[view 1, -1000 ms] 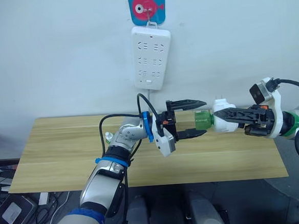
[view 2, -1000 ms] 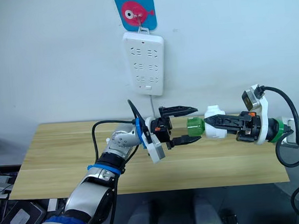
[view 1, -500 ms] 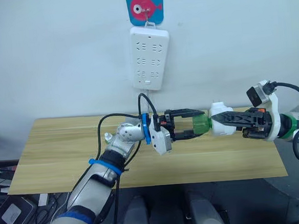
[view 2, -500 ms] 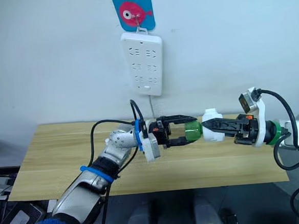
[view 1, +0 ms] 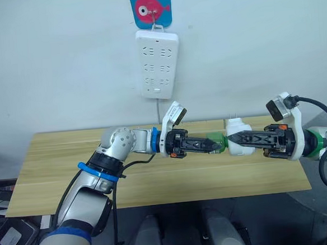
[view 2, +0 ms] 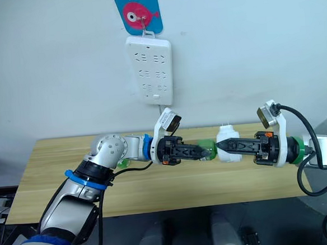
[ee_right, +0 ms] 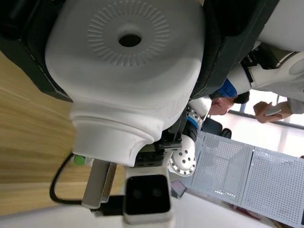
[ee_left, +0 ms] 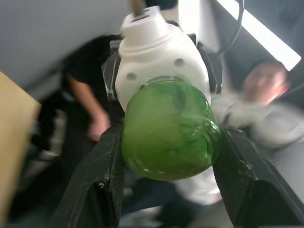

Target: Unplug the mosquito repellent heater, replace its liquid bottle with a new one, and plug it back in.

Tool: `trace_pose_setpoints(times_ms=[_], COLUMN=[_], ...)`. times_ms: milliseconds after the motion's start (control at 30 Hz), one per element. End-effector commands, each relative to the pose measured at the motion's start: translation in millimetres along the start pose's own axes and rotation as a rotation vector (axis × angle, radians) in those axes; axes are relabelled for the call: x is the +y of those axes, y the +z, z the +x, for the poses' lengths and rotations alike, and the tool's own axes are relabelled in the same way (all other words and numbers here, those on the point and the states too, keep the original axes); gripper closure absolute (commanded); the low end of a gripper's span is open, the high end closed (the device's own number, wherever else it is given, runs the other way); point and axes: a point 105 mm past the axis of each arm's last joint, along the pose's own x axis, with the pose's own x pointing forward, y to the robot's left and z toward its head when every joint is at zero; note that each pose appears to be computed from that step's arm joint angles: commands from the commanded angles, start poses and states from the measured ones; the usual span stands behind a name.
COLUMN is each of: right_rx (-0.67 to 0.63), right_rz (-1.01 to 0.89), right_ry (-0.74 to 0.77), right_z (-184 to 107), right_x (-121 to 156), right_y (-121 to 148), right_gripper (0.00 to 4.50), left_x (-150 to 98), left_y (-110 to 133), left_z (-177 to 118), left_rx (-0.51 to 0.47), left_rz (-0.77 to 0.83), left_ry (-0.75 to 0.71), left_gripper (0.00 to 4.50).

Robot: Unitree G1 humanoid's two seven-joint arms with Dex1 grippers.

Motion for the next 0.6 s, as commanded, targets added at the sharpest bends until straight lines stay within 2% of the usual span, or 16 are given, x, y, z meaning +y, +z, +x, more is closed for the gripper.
trace_pose_setpoints(times_ms=[33,200,333,467,500,600], right_rx=[-0.017,-0.023,-0.035,-0.055,-0.063,-0.083], right_rz=[-0.028,-0.02,-0.016,-0.003,0.002,0.013], right_ry=[0.015,0.023,0.025,0.013,0.009,0.006], right_z=[-3.1,-4.2,-5.9,-10.2,-11.9,-15.6], right_x=[8.1,7.8,7.2,4.3,3.1,1.0], right_y=[4.7,5.1,5.8,8.9,10.7,16.2], right_gripper=[1.31,1.31,1.31,1.31,1.31,1.31], left_x=[-14.2,-14.0,-11.7,-15.5,-17.7,-14.1], left_y=[6.1,11.2,21.4,24.3,23.1,17.6], left_z=[-2.6,-5.5,-22.6,-43.8,-48.4,-51.5], left_rx=[-0.029,-0.069,-0.132,-0.133,-0.112,-0.009], left_rz=[0.021,0.029,0.072,0.159,0.233,0.642], left_ry=[-0.046,-0.029,0.033,0.099,0.121,0.218], left_gripper=[1.53,0.02,0.02,0.02,0.02,0.02])
